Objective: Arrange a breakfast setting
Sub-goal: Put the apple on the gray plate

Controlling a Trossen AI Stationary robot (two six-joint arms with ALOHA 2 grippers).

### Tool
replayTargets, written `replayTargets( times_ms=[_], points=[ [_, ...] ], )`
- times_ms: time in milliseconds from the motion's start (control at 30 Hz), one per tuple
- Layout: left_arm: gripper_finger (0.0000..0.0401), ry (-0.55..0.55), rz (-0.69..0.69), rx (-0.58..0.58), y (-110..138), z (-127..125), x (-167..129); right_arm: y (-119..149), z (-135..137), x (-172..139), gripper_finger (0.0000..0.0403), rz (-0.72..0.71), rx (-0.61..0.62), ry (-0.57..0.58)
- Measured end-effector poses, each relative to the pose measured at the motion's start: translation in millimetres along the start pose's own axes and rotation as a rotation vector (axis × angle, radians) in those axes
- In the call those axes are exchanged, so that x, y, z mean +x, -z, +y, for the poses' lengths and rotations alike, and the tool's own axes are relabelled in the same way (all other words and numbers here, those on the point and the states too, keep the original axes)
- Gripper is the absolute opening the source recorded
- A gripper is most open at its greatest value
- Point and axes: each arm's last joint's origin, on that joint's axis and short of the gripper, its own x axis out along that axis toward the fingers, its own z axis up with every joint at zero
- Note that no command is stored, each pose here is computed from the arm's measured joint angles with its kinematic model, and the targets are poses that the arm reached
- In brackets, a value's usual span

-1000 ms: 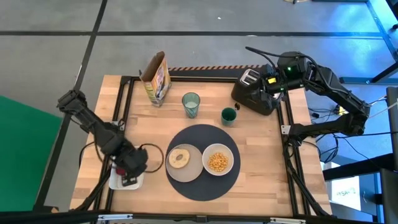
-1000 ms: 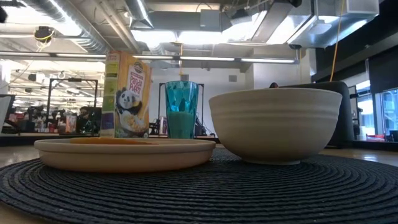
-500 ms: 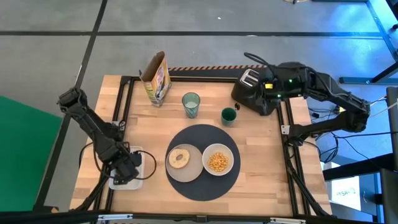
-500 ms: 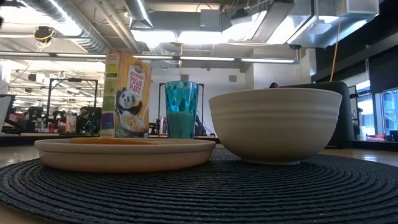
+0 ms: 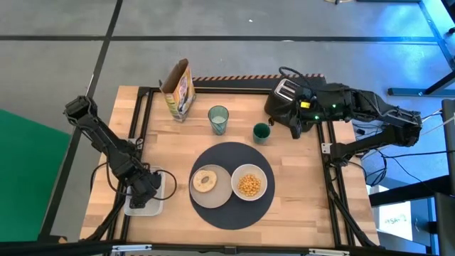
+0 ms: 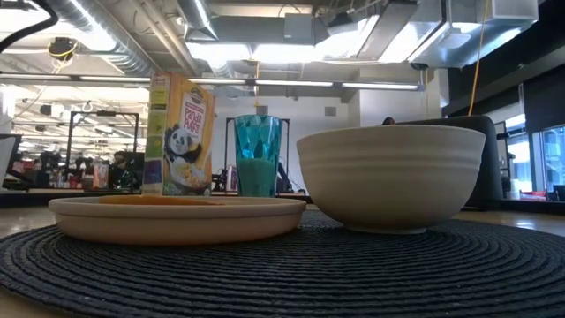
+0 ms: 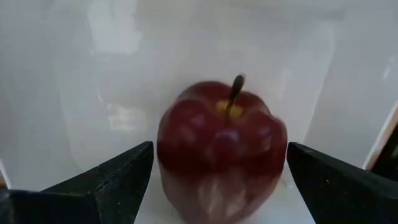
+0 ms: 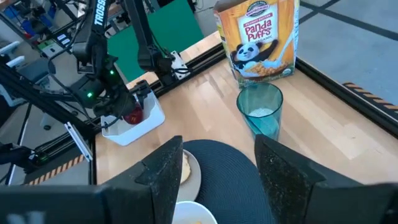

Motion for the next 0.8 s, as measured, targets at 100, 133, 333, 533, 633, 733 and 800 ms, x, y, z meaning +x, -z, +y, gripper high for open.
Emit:
replayTargets(
  times_ms=[100,133,333,533,633,733,800],
  points=[
    [0.0362,0.009,-0.008,0.003,0,1,4,2,4,-1,0.0191,-0.008,0.001,0.011],
    [0.036,0.008,-0.006,0.004,0,2,5,3,5,-1,0.0191,-0.009,0.005,0.012],
    [0.0316,0.0,0.003,-0.002,1,4,8,5,9,-2,0.0191,-0.017,0.005,0.019],
    [0.0282,0.032,0.027,-0.119,0,-1,3,6,13,-2,0.0191,-0.031,-0.001,0.019],
    [0.0282,0.053,0.03,-0.185,-2,-10,-13,6,13,-1,0.0191,-0.038,-0.002,0.034],
    [0.0281,0.084,-0.05,-0.195,-8,-24,-38,11,14,10,0.0191,-0.041,-0.011,0.019],
    [0.0281,0.08,-0.149,-0.196,-12,-32,-56,17,17,23,0.0191,-0.044,-0.043,-0.048]
  ],
)
